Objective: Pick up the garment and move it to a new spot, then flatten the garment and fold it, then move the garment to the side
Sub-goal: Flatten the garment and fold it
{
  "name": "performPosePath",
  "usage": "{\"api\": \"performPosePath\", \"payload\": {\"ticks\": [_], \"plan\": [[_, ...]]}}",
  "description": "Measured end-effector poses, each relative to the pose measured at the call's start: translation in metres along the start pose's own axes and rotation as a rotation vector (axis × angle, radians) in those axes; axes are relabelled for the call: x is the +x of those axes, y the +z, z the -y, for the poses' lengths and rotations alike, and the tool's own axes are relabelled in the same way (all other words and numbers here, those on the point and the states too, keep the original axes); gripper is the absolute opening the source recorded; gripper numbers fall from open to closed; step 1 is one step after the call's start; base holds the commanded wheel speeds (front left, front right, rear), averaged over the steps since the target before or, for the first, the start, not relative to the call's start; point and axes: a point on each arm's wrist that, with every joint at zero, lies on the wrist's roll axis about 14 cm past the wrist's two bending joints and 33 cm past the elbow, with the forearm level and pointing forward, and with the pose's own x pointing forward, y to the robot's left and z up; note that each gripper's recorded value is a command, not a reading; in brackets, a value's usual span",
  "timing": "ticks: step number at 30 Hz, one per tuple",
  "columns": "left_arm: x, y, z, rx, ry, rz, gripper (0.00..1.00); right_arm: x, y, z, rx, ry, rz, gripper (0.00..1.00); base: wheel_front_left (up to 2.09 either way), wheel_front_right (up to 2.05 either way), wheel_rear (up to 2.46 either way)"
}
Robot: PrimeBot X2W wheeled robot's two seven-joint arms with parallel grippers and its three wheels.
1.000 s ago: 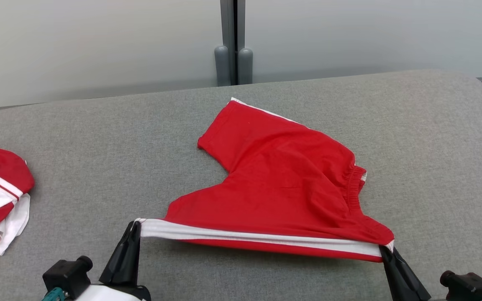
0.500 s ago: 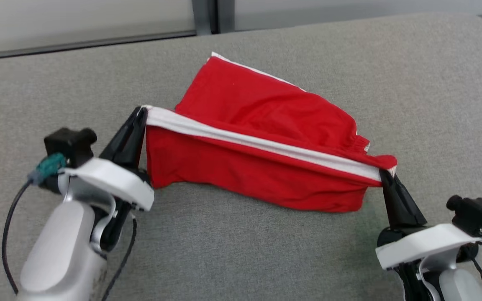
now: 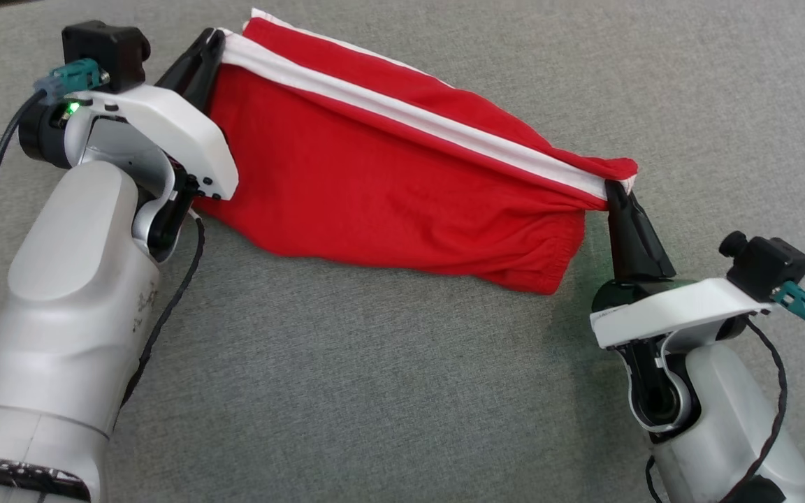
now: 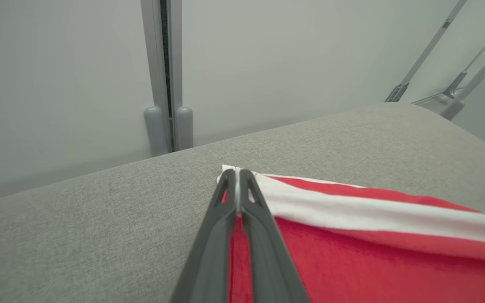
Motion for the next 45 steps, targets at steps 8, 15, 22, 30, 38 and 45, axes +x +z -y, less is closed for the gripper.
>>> {"api": "performPosePath", "payload": {"ticks": [8,15,22,30,38,45], "plan": [[0.037,-0.009,0.004,-0.024,-0.016,-0.033,0.00,0.012,-0.006,0.006,-0.013,-0.007,-0.003,0.00,0.00,0.00,0.00],[0.052,-0.009,0.011,-0.072,-0.029,-0.025,1.00,0.017,-0.002,0.000,-0.097,0.029,0.009,1.00,0.00,0.00,0.00],[0.035,-0.006,-0.020,-0.020,0.036,0.062,1.00,0.008,0.014,-0.016,-0.317,0.095,0.078,1.00,0.00,0.00,0.00],[-0.016,0.026,-0.050,-0.006,0.171,0.245,1.00,-0.005,0.047,-0.022,-0.448,0.093,0.198,1.00,0.00,0.00,0.00],[-0.096,0.047,-0.068,0.044,0.310,0.388,1.00,-0.018,0.054,-0.024,-0.468,0.086,0.201,1.00,0.00,0.00,0.00],[-0.152,0.030,-0.064,0.077,0.392,0.376,1.00,-0.031,0.053,-0.027,-0.463,0.089,0.184,1.00,0.00,0.00,0.00]]}}
